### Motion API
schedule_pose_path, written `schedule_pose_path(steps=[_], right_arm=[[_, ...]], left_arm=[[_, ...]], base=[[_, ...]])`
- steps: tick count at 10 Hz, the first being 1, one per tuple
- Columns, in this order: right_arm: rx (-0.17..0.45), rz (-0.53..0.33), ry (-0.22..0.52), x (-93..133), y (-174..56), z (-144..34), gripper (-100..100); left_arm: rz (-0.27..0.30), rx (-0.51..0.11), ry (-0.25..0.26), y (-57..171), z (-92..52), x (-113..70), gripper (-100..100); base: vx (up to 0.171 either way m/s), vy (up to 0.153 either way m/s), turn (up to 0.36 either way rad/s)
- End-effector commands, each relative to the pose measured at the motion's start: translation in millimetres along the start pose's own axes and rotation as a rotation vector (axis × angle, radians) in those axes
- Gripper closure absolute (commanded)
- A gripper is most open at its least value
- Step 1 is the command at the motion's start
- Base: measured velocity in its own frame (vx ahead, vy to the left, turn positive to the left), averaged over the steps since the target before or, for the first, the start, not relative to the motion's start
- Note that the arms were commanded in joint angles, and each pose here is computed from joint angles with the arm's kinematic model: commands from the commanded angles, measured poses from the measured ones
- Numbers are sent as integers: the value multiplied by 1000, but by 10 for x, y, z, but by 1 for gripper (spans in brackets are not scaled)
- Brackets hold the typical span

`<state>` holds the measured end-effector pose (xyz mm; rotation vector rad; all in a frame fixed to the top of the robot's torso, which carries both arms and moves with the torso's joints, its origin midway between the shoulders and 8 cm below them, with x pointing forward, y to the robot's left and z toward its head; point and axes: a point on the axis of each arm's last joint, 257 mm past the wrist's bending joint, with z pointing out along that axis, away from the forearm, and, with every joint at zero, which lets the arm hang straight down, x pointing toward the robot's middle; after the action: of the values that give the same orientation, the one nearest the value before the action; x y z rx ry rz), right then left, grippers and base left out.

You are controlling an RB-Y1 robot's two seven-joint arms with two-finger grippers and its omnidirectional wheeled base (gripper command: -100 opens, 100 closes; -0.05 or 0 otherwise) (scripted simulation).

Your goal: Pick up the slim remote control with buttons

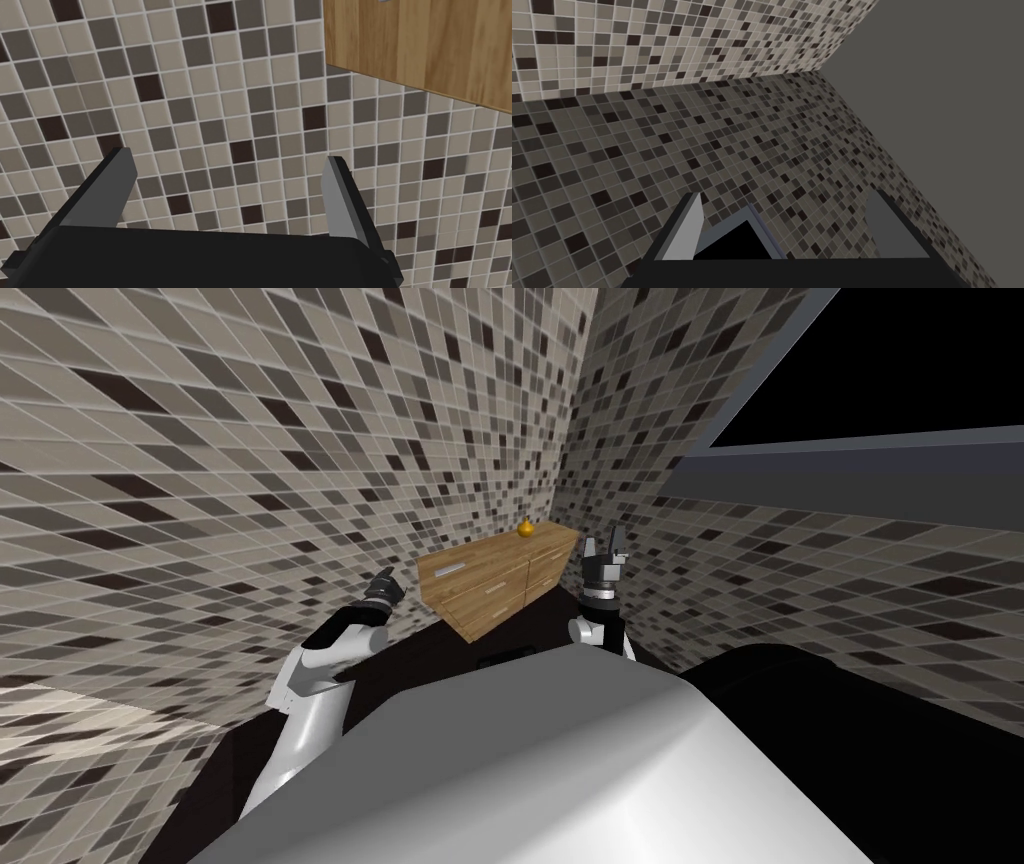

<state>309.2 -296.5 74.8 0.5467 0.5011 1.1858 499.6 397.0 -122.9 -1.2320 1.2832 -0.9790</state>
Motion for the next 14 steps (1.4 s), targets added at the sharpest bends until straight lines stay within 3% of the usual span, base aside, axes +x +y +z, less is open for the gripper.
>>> schedule_pose_path(steps=[1, 2, 4, 5, 7, 8, 10, 11, 13, 14], right_arm=[[0, 0, 0, 0, 0, 0, 0], [0, 0, 0, 0, 0, 0, 0], [0, 0, 0, 0, 0, 0, 0], [0, 0, 0, 0, 0, 0, 0], [0, 0, 0, 0, 0, 0, 0], [0, 0, 0, 0, 0, 0, 0], [0, 0, 0, 0, 0, 0, 0], [0, 0, 0, 0, 0, 0, 0], [0, 0, 0, 0, 0, 0, 0], [0, 0, 0, 0, 0, 0, 0]], left_arm=[[-2, -35, -5, 87, -2, -13, -100], [-17, -76, -29, 160, 56, -204, -100], [-18, -115, -32, 261, 46, -211, -100], [-36, -150, -60, 318, 90, -414, -100], [-37, -196, -64, 436, 68, -421, -100], [-60, -237, -95, 508, 91, -634, -100], [-61, -278, -99, 609, 64, -639, -100], [-87, -315, -132, 672, 71, -856, -100], [-89, -359, -136, 777, 33, -859, -100], [-119, -401, -172, 851, 15, -1077, -100]], base=[[-4, -10, -11], [1, -29, -191], [0, -19, -50], [6, -28, -193], [6, -18, -52], [13, -29, -222], [11, -14, -45], [18, -24, -205], [17, -9, -60], [27, -24, -213]])
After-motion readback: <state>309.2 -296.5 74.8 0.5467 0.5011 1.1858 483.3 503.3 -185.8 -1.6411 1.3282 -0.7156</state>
